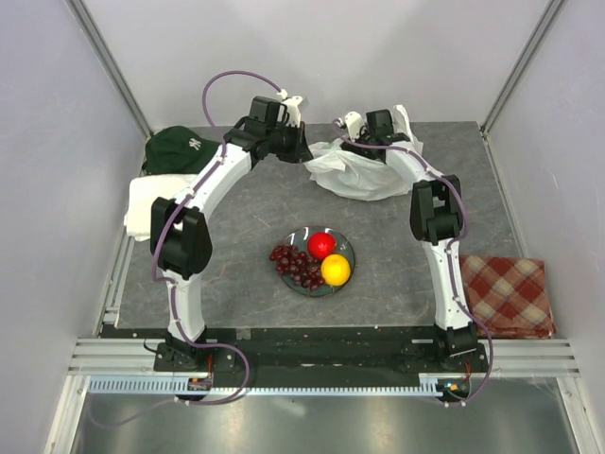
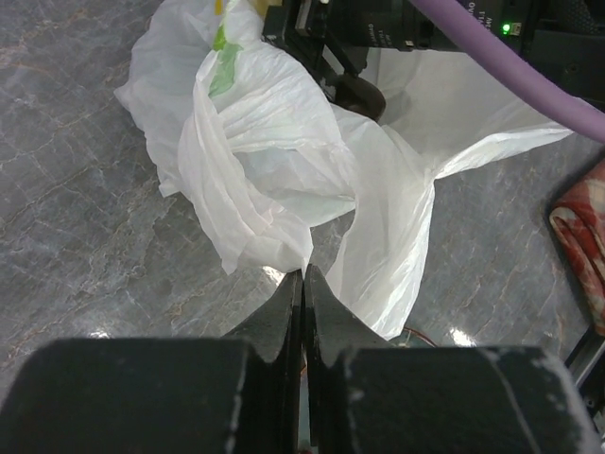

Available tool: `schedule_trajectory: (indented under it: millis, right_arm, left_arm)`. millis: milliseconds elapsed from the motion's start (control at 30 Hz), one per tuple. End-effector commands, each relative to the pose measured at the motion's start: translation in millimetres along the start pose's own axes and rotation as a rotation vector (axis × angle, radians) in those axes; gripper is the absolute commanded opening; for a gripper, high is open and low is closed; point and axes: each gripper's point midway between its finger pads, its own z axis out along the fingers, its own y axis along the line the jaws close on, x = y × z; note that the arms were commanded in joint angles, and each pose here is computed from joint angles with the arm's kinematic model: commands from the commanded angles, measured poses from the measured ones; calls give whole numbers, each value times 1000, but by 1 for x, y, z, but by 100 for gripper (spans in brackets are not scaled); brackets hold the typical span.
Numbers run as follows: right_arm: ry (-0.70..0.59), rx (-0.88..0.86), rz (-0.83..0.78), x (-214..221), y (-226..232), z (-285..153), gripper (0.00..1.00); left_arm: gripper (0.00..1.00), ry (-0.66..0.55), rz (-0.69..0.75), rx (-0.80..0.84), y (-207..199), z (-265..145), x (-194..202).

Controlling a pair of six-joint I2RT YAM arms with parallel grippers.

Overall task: Take the fake fruits out of the plastic bag
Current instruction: Take out the fake fruit from the plastic bag.

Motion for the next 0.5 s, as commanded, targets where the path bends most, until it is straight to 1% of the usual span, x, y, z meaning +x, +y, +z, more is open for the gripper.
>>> schedule_trajectory:
  millis: [0, 67, 100, 133, 167, 200, 233, 267, 300, 367, 433, 467]
  right_arm:
    - [-102, 33, -3, -40, -22, -48, 52]
    - [-126, 19, 17, -46, -28, -68, 50]
    - [-145, 20, 20, -57, -31, -91, 49]
    - [-155, 18, 32, -60, -38, -105, 49]
    - [-182, -24, 42, -66, -34, -117, 47]
    - [-195, -49, 76, -74, -33, -141, 47]
    - [-202, -63, 105, -72, -37, -153, 46]
    - [-202, -119, 133, -72, -27, -162, 46]
    - [-222, -129, 158, -77, -30, -181, 45]
    - [-222, -222, 233, -77, -12, -196, 45]
    - [-246, -266, 264, -83, -3, -215, 44]
    - [-237, -284, 279, -79, 2, -218, 44]
  left_arm:
    - [6, -39, 47, -31, 5, -1, -14]
    - [4, -48, 48, -49, 7, -2, -17]
    - [3, -50, 50, -58, 8, -2, -17]
    - [2, -56, 51, -77, 11, -3, -19]
    - [2, -54, 55, -85, 13, -3, -18]
    - [2, -53, 53, -99, 16, -4, -17]
    - [2, -51, 51, -102, 17, -4, -16]
    - [2, -49, 54, -101, 17, -4, -15]
    - [2, -48, 52, -101, 18, -4, -14]
    - [2, -47, 49, -102, 18, -5, -14]
    - [2, -57, 53, -104, 17, -4, -17]
    - [2, -69, 55, -105, 17, -6, -22]
